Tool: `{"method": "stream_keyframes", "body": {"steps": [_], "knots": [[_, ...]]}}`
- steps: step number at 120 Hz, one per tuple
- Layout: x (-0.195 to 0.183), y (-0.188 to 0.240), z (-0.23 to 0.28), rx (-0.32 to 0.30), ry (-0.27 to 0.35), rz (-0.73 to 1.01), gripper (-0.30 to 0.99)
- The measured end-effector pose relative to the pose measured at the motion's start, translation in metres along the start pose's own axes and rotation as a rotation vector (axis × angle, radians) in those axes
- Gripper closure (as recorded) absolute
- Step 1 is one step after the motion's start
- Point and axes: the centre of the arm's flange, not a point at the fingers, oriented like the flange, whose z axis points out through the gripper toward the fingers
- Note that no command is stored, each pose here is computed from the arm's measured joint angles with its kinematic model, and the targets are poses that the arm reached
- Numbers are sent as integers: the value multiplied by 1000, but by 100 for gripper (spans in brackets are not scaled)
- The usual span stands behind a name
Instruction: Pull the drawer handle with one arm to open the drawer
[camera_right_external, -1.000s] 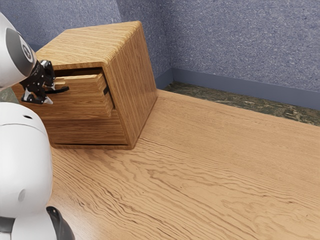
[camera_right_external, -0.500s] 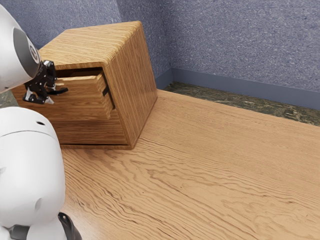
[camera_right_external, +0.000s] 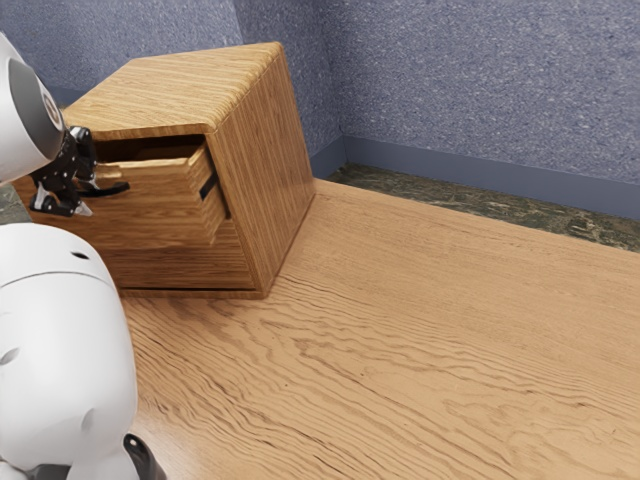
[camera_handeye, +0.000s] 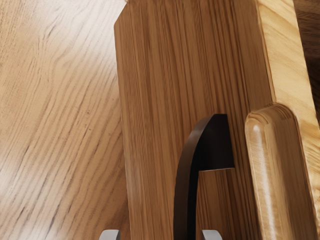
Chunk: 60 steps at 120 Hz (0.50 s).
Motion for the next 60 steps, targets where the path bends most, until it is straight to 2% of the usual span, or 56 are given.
{"method": "stream_keyframes", "body": {"steps": [60], "knots": [[-12, -5, -4, 12, 13, 10, 54]]}}
